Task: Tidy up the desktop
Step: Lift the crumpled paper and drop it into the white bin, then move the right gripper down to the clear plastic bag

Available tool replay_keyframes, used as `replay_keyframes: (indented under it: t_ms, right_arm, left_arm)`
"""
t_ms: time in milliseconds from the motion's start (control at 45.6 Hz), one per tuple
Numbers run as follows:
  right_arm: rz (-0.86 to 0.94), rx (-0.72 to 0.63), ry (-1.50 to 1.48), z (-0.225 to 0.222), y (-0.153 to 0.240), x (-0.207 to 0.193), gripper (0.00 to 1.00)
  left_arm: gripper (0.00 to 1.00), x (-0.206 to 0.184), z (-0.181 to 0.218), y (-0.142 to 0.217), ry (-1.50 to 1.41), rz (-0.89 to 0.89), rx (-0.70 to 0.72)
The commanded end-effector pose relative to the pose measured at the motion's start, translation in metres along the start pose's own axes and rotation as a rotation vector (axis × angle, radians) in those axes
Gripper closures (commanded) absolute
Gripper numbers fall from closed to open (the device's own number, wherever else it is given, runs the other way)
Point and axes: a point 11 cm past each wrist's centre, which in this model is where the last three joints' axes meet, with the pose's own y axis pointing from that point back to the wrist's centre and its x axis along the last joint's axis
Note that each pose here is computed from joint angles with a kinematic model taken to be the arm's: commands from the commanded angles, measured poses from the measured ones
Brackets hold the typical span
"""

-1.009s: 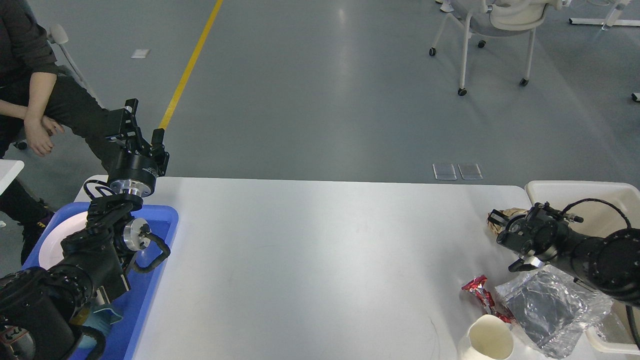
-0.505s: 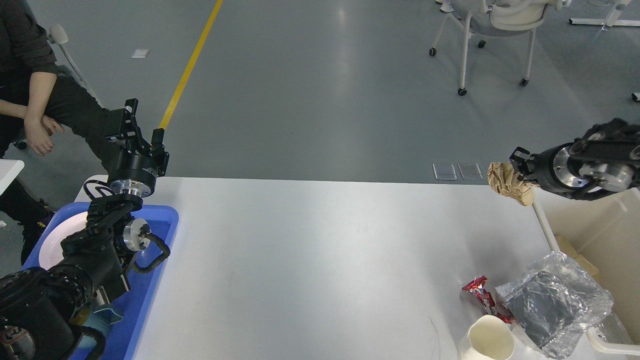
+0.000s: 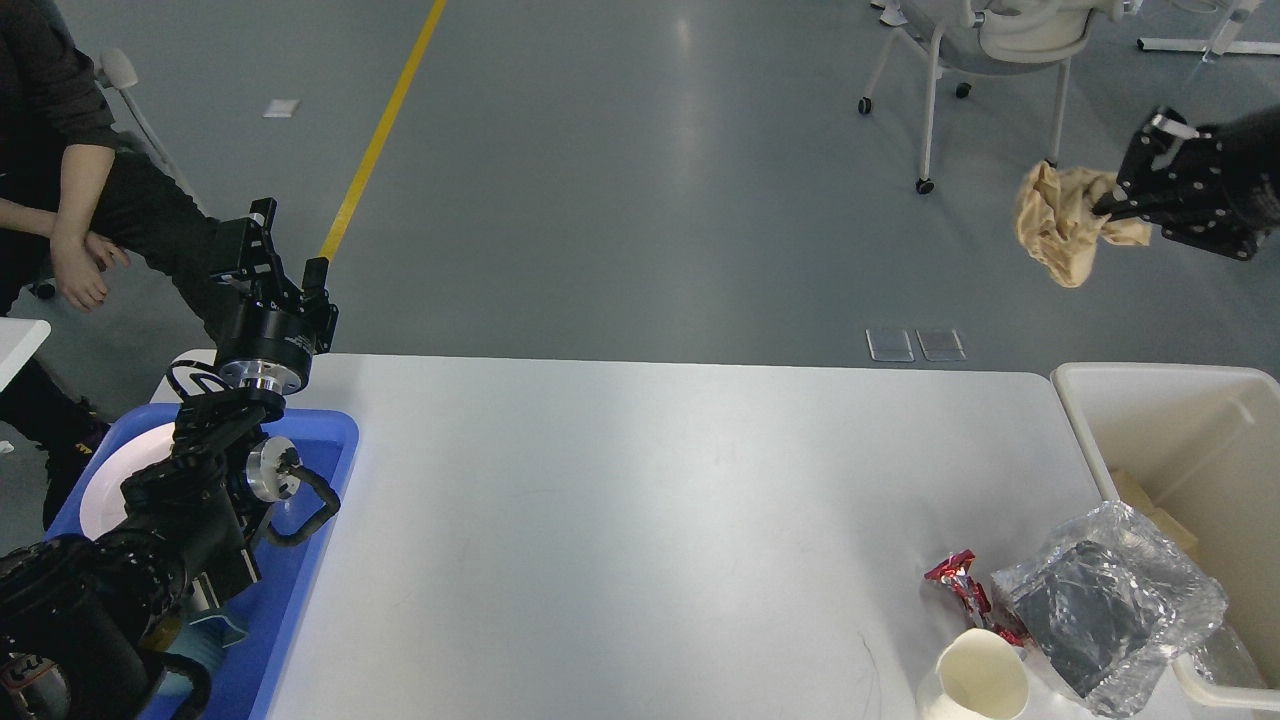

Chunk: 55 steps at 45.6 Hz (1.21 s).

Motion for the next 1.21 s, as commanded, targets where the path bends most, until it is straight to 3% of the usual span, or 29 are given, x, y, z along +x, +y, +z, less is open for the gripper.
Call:
replay_keyframes:
  t_ms: [0,154,307,329,417,461,812,943,1185]
  right_arm:
    - [0.187,-0.226,-0.107,0.097,-0.038,0.021,1.0]
    - [0.359,-0.474,-0.156,0.209,-0.052,0.024,1.0]
    - [0.405,-0.597,-0.104,0.257,-0.083,-0.01,1.0]
    - [0.41,-0.61,-0.097,0.263,-0.085,-0.013,0.89]
    - [0.428,-0.639,-0.076,0.274,-0.09,-0.021,0.19]
    - [0.427,-0.643,-0.071,0.275,-0.092,-0.024,0.02]
    - [0.374,-0.638,-0.069,0.274,-0.101,-0.038,0.0]
    - [0.324,-0.52,-0.039,0.206,-0.116,-0.03,0.0]
    - [0.171,-0.319,0.167,0.044,-0.1,-0.016,0.0]
  left_arm:
    - [0.03,0.0,0.0,0.0,0.0,0.0,0.0]
    - [0.04,0.0,0.0,0.0,0.0,0.0,0.0]
    - [0.03,0.0,0.0,0.0,0.0,0.0,0.0]
    - [0.04,0.0,0.0,0.0,0.0,0.0,0.0]
    - [0.03,0.0,0.0,0.0,0.0,0.0,0.0]
    - [0.03,0.0,0.0,0.0,0.0,0.0,0.0]
    - [0.04,0.0,0.0,0.0,0.0,0.0,0.0]
    - [0.03,0.0,0.0,0.0,0.0,0.0,0.0]
    - [0.03,0.0,0.0,0.0,0.0,0.0,0.0]
